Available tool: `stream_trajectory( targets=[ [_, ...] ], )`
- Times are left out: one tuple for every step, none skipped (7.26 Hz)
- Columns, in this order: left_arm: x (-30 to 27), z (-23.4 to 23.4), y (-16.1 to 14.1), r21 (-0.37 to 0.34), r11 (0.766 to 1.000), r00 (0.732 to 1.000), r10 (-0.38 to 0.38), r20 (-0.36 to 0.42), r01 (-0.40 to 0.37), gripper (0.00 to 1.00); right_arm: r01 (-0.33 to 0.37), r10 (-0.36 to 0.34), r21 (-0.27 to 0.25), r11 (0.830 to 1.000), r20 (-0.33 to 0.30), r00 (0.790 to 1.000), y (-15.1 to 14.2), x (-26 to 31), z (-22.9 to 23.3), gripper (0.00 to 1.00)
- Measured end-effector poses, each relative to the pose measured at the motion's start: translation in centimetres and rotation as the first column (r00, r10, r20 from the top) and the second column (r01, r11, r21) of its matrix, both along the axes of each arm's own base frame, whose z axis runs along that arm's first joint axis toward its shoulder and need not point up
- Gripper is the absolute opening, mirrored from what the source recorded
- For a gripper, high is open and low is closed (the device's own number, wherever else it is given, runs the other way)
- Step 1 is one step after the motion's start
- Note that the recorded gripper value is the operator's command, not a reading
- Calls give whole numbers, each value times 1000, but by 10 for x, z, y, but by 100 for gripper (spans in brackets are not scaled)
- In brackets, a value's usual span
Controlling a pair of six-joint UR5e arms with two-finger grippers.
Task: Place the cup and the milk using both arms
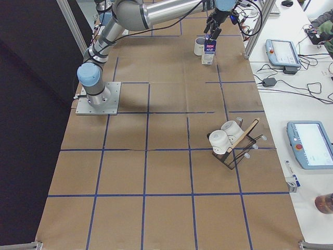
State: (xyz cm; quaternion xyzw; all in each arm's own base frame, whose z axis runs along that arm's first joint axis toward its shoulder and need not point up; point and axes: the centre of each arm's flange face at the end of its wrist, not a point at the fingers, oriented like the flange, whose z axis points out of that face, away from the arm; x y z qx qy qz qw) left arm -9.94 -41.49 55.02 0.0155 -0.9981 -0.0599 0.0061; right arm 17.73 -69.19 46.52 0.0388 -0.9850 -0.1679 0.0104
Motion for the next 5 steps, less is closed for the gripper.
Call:
stream_trajectory(
  targets=[
    [0, 0, 0, 0, 1000, 1000, 0, 0, 0, 100, 3, -3, 28, 1000, -4, 1000, 15, -6, -3, 89],
    [0, 0, 0, 0, 1000, 1000, 0, -1, 0, 100, 9, -9, 43, 999, -9, 1000, 37, -13, -1, 89],
    [0, 0, 0, 0, 1000, 1000, 0, -1, 0, 100, 22, -21, 35, 999, -12, 1000, 67, -24, 5, 99],
    [0, 0, 0, 0, 1000, 1000, 0, -1, 0, 100, 40, -40, 0, 999, -10, 999, 97, -36, 6, 100],
    [1, 0, 0, 0, 1000, 1000, 1, -1, -1, 100, 58, -58, -75, 995, -6, 998, 126, -46, 3, 100]
  ],
)
